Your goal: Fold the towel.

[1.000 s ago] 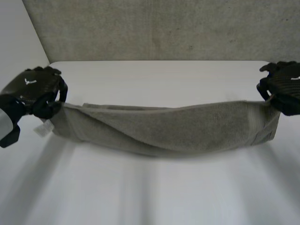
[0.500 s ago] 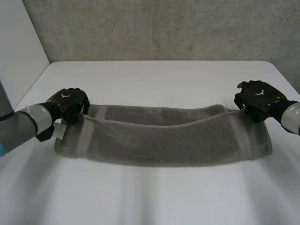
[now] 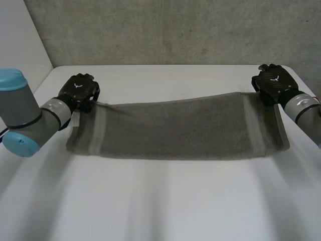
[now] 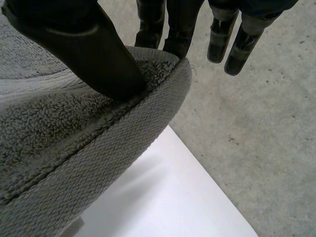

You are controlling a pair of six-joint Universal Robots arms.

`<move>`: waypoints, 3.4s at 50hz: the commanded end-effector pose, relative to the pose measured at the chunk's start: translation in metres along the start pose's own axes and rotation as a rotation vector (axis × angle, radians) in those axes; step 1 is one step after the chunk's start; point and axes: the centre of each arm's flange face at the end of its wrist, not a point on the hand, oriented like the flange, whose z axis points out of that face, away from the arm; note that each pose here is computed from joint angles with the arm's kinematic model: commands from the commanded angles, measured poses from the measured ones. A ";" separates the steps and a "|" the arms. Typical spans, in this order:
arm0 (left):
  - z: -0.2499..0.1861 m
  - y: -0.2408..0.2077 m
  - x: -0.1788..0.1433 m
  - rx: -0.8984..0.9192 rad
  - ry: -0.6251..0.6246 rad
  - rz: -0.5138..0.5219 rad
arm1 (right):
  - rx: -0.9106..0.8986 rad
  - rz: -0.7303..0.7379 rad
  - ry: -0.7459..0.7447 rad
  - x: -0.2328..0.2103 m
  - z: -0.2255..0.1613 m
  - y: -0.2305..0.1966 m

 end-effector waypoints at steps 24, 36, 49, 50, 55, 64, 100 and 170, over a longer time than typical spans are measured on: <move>-0.015 -0.018 0.001 -0.001 -0.047 0.008 | -0.129 0.030 0.051 0.002 -0.039 -0.016; -0.076 -0.008 0.030 -0.120 0.004 -0.032 | -0.220 0.092 -0.057 -0.023 -0.105 -0.013; -0.106 0.004 0.044 -0.187 0.022 -0.076 | -0.290 0.096 -0.119 -0.029 -0.117 0.028; -0.107 0.005 0.044 -0.190 0.026 -0.079 | -0.297 0.103 -0.124 -0.031 -0.115 0.035; -0.109 0.006 0.048 -0.194 0.036 -0.083 | -0.292 0.110 -0.136 -0.034 -0.107 0.053; -0.108 0.006 0.045 -0.187 0.027 -0.083 | -0.305 0.084 -0.091 -0.013 -0.105 0.070; -0.114 -0.007 0.041 -0.150 0.008 -0.070 | 0.285 -0.137 -0.505 -0.237 -0.098 -0.146; -0.099 -0.004 0.182 -0.198 0.243 -0.382 | -0.192 0.450 -0.232 -0.148 -0.115 -0.012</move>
